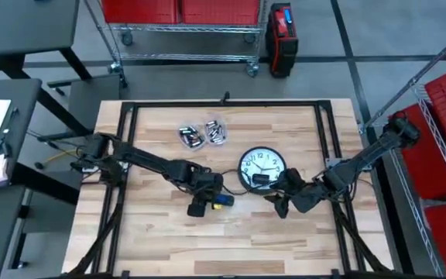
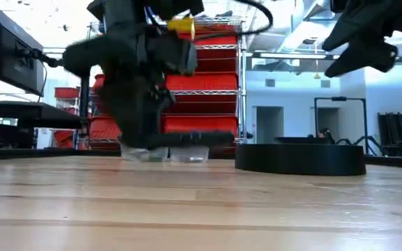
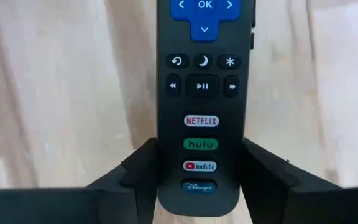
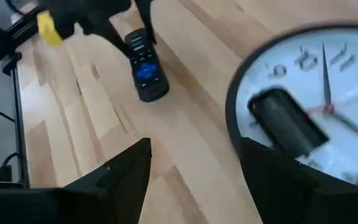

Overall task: Insert battery
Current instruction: Open the remote battery cover

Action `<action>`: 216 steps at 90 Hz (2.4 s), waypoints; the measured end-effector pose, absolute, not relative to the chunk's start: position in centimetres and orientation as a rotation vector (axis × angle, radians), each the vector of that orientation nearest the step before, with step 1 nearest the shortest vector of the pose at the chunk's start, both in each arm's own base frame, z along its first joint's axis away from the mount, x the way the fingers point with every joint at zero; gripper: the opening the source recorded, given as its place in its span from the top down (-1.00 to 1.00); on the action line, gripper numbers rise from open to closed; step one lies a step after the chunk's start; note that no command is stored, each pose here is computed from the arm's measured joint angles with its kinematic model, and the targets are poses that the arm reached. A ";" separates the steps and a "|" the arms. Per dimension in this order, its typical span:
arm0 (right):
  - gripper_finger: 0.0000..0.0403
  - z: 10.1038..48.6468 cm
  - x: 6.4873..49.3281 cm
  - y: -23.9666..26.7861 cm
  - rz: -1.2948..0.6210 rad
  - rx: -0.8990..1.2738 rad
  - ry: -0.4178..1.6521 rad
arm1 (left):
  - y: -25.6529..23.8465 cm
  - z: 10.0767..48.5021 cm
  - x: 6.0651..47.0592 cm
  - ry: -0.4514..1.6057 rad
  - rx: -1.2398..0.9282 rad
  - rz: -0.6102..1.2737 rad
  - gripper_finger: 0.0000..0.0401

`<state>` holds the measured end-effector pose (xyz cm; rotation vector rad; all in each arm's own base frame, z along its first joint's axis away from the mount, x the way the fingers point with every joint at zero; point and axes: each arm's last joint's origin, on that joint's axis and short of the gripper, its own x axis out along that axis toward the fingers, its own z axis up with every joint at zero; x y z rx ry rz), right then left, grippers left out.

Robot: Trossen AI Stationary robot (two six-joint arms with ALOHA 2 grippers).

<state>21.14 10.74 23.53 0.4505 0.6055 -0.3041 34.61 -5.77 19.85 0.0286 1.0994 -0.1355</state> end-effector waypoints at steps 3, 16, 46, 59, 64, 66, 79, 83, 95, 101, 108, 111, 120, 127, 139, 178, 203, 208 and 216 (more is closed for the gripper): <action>-0.14 23.7 21.4 10.6 -0.285 0.404 0.595 | -5.6 20.5 34.4 1.085 0.000 -0.140 0.24; -0.14 24.6 22.4 10.2 -0.186 0.141 0.524 | -4.6 23.2 33.6 1.020 -0.132 -0.178 0.24; -0.14 27.2 24.5 9.1 -0.004 -0.380 0.287 | -2.8 27.4 32.6 0.871 -0.474 -0.365 0.24; -0.14 27.4 25.2 8.9 0.059 -0.426 0.230 | -2.8 28.4 32.8 0.812 -0.558 -0.463 0.24; -0.14 27.1 25.6 9.1 0.092 -0.422 0.223 | -2.9 28.6 32.9 0.795 -0.580 -0.492 0.24; -0.14 27.0 25.8 9.3 0.105 -0.420 0.218 | -2.9 28.7 32.9 0.792 -0.589 -0.502 0.24; -0.14 26.5 27.1 10.4 0.155 -0.430 0.236 | -2.9 28.8 32.9 0.793 -0.613 -0.516 0.24; -0.14 26.4 27.6 10.7 0.161 -0.432 0.243 | -2.9 28.8 32.9 0.797 -0.619 -0.513 0.24; -0.14 26.2 29.0 10.9 0.176 -0.430 0.252 | -2.8 28.8 33.0 0.793 -0.627 -0.509 0.24; -0.14 26.3 29.6 10.8 0.189 -0.430 0.250 | -2.8 28.8 33.0 0.793 -0.627 -0.508 0.24; -0.13 26.1 30.0 10.7 0.202 -0.428 0.257 | -2.8 28.8 33.0 0.794 -0.628 -0.508 0.24; -0.11 26.1 30.1 10.6 0.199 -0.423 0.261 | -2.8 28.8 33.0 0.793 -0.627 -0.508 0.24; 0.03 26.0 30.2 10.4 0.195 -0.421 0.264 | -2.8 28.8 33.0 0.795 -0.630 -0.507 0.24; 0.24 26.1 30.3 10.3 0.181 -0.404 0.260 | -2.8 28.8 33.0 0.795 -0.628 -0.507 0.24; 0.65 26.1 30.4 9.9 0.163 -0.263 0.271 | -2.6 28.8 32.9 0.797 -0.637 -0.517 0.24; 0.68 25.0 29.9 9.5 0.104 0.421 0.470 | 1.3 27.5 31.5 0.929 -0.631 -0.305 -0.28; 0.68 20.7 32.8 6.9 0.022 0.798 0.623 | 2.7 30.0 26.8 0.978 -0.334 0.152 -0.30; 0.68 19.3 33.8 6.4 0.072 0.835 0.650 | 2.6 31.1 25.8 0.937 -0.316 0.178 -0.30; 0.68 18.0 35.4 5.5 0.110 0.849 0.693 | 2.4 32.5 24.2 0.890 -0.337 0.194 -0.30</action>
